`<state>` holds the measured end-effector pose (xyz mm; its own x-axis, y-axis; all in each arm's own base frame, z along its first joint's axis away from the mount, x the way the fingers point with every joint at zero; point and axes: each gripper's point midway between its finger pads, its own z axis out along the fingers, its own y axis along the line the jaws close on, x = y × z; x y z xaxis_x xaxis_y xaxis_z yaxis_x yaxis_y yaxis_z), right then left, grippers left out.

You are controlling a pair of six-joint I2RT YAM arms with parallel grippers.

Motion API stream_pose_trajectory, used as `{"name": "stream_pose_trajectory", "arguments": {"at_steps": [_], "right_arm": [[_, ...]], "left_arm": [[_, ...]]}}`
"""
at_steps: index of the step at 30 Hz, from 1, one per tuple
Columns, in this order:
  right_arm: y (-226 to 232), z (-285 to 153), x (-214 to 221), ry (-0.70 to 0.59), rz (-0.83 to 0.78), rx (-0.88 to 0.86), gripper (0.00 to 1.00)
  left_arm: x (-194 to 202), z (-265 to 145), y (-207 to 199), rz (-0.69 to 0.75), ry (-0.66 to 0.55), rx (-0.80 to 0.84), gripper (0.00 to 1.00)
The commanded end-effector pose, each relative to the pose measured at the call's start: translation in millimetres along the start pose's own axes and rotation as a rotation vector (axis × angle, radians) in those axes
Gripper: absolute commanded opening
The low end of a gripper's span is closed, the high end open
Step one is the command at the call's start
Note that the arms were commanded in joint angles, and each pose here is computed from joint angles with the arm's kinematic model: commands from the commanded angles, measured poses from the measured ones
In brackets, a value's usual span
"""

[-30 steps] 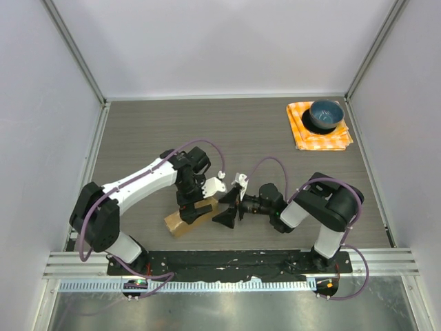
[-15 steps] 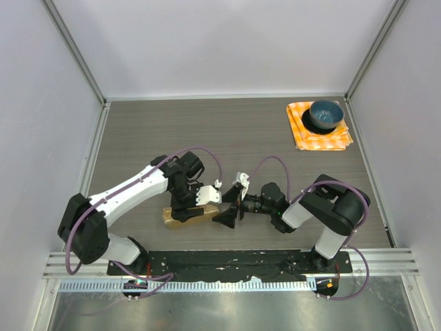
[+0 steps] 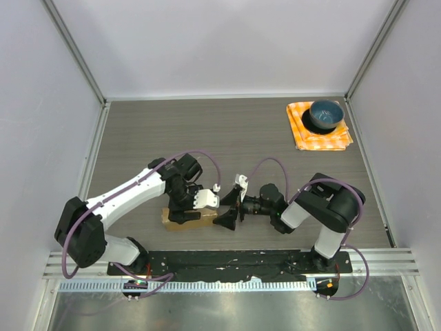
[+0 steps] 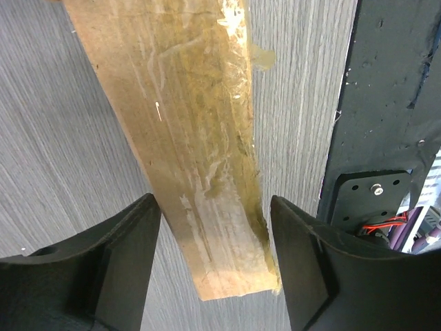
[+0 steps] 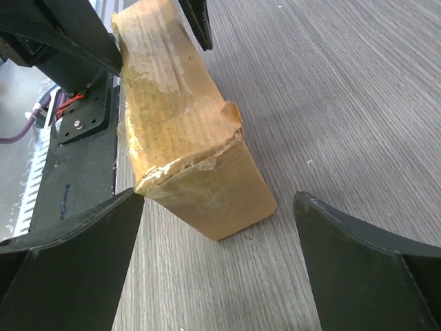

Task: Unpack the express box
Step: Open the express box at the center of the board.

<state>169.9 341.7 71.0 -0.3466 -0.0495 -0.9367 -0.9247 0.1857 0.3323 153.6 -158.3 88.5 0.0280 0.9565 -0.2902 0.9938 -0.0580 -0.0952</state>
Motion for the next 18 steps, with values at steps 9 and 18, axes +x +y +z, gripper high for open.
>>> {"name": "stream_pose_trajectory", "arguments": {"at_steps": [9, 18], "right_arm": [[30, 23, -66, -0.263, -0.186, -0.156, 0.96], [35, 23, -83, -0.314, -0.246, -0.134, 0.96]], "left_arm": [[-8, 18, 12, 0.024, -0.018, 0.013, 0.59], [-31, -11, 7, 0.041, -0.112, 0.001, 0.52]]}}
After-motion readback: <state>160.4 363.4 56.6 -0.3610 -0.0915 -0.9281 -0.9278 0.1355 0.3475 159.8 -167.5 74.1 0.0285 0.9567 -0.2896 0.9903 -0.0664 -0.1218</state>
